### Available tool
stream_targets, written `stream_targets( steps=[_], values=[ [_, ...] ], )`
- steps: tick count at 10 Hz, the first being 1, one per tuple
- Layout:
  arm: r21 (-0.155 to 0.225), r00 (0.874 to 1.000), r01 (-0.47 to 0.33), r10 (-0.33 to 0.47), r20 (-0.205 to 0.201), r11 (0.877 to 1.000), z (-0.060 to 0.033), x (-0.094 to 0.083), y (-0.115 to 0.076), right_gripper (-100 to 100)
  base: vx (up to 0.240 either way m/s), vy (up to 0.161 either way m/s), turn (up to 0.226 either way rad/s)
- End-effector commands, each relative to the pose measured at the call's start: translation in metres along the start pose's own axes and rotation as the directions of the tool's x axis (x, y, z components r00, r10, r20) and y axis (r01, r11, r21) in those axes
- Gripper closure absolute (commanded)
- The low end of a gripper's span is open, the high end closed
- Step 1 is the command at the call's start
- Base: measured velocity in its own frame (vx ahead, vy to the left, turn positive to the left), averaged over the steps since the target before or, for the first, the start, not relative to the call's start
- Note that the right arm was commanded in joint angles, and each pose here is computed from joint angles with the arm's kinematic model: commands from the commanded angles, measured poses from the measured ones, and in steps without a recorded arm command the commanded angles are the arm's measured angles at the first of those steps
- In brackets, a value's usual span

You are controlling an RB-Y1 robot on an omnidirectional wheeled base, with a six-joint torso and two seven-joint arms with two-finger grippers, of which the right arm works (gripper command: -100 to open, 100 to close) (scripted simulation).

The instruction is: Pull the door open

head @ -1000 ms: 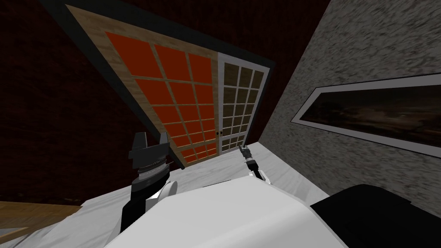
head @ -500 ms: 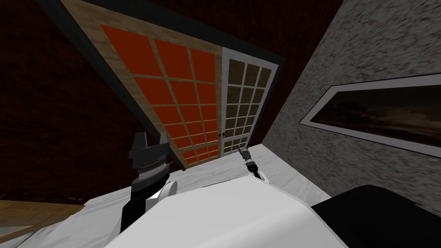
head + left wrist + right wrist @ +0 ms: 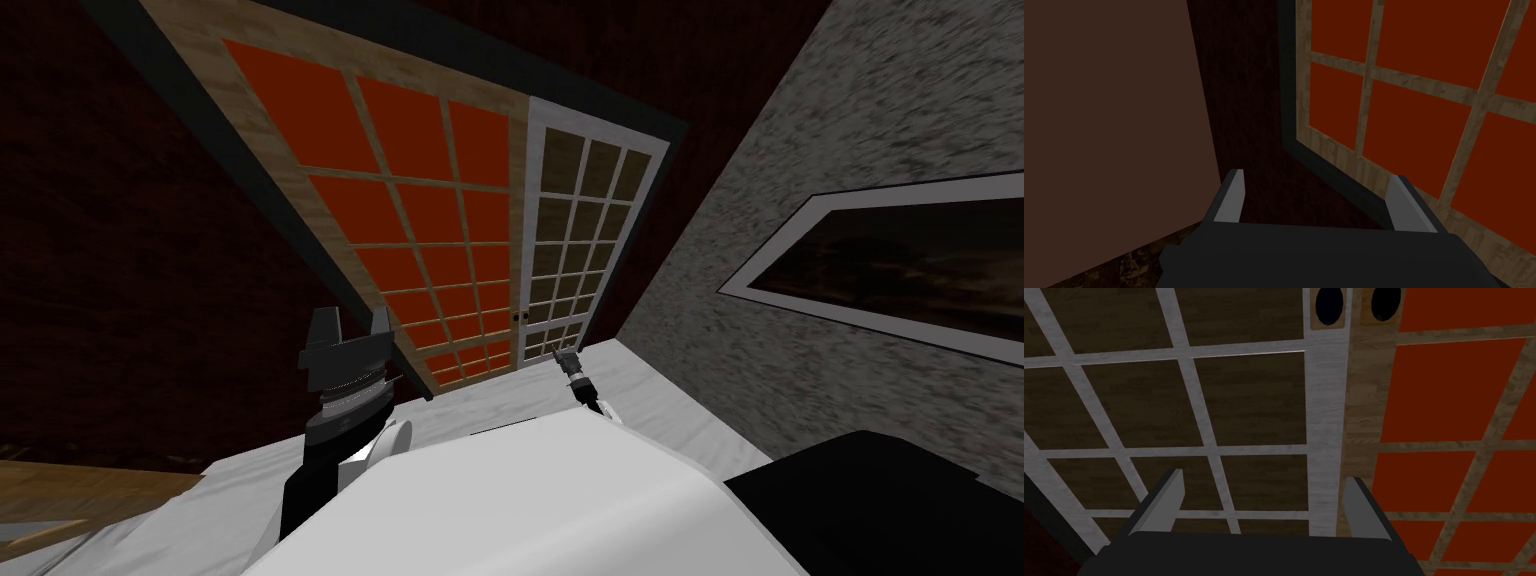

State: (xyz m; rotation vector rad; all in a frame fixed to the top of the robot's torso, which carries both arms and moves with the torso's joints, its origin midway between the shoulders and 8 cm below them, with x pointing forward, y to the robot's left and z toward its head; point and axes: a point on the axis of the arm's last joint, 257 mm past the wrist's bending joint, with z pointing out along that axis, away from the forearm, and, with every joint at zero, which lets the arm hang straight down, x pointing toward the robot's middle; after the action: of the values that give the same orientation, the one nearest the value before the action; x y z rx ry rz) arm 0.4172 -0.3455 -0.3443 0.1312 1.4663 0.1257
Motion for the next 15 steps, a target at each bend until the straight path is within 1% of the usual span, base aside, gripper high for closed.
stream_targets(
  steps=[1, 3, 4, 7, 10, 11, 12, 13, 14, 15],
  values=[
    [-0.003, 1.000, 0.024, -0.024, -0.015, 1.000, -0.0014, 0.008, 0.000, -100, 0.102, 0.015, 0.037],
    [-0.008, 0.998, 0.050, -0.050, -0.032, 0.999, -0.0035, 0.017, 0.000, -100, 0.106, 0.030, 0.042],
    [-0.014, 0.996, 0.073, -0.073, -0.048, 0.997, -0.0054, 0.025, 0.001, -100, 0.135, 0.040, 0.073],
    [-0.023, 0.992, 0.102, -0.103, -0.067, 0.995, -0.0078, 0.036, 0.003, -100, 0.123, 0.032, 0.040],
    [-0.044, 0.984, 0.147, -0.151, -0.095, 0.988, -0.0108, 0.052, 0.008, -100, 0.158, 0.030, 0.067],
    [-0.050, 0.982, 0.156, -0.160, -0.098, 0.987, -0.0105, 0.054, 0.010, -100, 0.172, 0.038, 0.074],
    [-0.045, 0.984, 0.148, -0.152, -0.096, 0.988, -0.0099, 0.053, 0.007, -100, 0.072, 0.017, 0.013],
    [-0.022, 0.980, 0.156, -0.158, -0.119, 0.987, -0.0212, 0.059, -0.005, -100, -0.084, -0.026, -0.048],
    [-0.016, 0.979, 0.158, -0.159, -0.125, 0.987, -0.0238, 0.060, -0.008, -100, -0.148, -0.047, -0.029],
    [-0.001, 0.977, 0.162, -0.161, -0.138, 0.987, -0.0303, 0.063, -0.015, -100, -0.161, -0.041, -0.010]
  ],
)
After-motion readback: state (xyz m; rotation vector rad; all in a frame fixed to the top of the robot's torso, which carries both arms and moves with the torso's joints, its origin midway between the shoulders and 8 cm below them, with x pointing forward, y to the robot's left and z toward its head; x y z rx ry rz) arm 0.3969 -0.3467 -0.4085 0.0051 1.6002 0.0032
